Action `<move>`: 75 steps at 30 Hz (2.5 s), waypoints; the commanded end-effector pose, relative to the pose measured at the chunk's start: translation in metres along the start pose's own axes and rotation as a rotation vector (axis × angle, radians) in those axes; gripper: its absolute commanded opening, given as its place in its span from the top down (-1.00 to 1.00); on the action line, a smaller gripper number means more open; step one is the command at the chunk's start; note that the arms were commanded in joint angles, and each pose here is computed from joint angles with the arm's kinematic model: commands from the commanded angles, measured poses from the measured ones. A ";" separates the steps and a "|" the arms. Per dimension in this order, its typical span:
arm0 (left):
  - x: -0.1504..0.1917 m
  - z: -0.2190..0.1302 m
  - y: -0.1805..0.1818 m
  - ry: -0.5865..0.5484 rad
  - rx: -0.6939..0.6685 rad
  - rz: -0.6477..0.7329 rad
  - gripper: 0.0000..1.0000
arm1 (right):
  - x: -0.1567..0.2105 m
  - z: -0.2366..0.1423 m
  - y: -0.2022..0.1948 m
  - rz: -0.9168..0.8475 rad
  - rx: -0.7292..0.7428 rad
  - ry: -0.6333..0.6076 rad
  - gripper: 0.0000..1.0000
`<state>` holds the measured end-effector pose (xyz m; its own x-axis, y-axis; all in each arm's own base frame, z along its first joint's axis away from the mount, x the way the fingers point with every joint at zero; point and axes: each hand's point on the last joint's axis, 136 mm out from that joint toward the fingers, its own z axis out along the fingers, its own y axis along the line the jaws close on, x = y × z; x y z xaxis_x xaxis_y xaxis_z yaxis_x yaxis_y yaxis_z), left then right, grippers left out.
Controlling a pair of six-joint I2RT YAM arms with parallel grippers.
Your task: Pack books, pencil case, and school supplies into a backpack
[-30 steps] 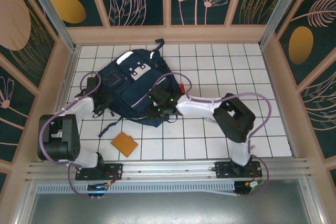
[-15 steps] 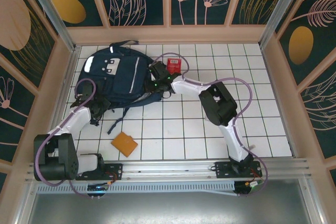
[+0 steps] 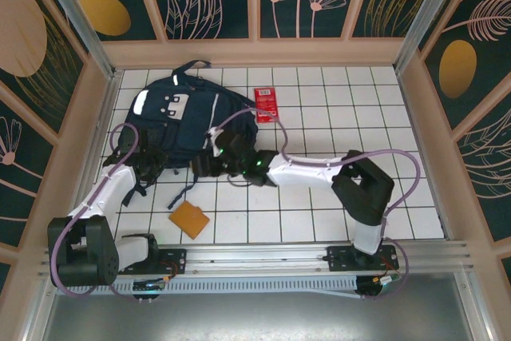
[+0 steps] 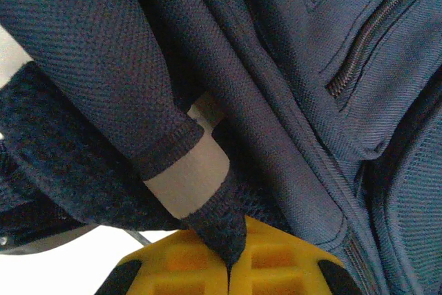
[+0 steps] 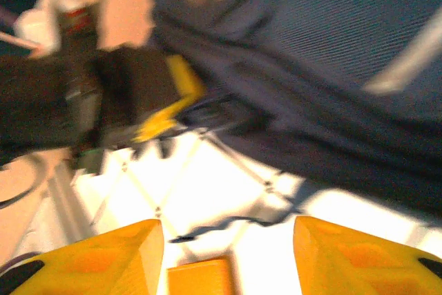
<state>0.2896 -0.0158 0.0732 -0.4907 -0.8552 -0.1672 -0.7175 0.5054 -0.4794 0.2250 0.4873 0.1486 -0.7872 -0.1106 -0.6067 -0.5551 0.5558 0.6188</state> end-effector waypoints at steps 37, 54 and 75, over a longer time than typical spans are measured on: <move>-0.029 -0.009 -0.005 -0.135 -0.061 0.089 1.00 | 0.030 0.021 -0.045 0.081 0.222 0.002 1.00; -0.103 -0.012 -0.033 -0.330 -0.230 0.375 1.00 | 0.072 -0.055 -0.064 -0.160 0.168 0.256 1.00; 0.010 -0.018 0.041 -0.016 -0.166 0.192 -0.28 | 0.056 0.039 0.050 -0.117 -0.217 0.228 1.00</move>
<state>0.2561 -0.0037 0.0717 -0.6580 -0.7013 -0.2742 -0.6372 0.7127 -0.2933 0.1677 0.5183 0.0973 -0.7593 -0.3855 -0.5243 -0.6507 0.4427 0.6170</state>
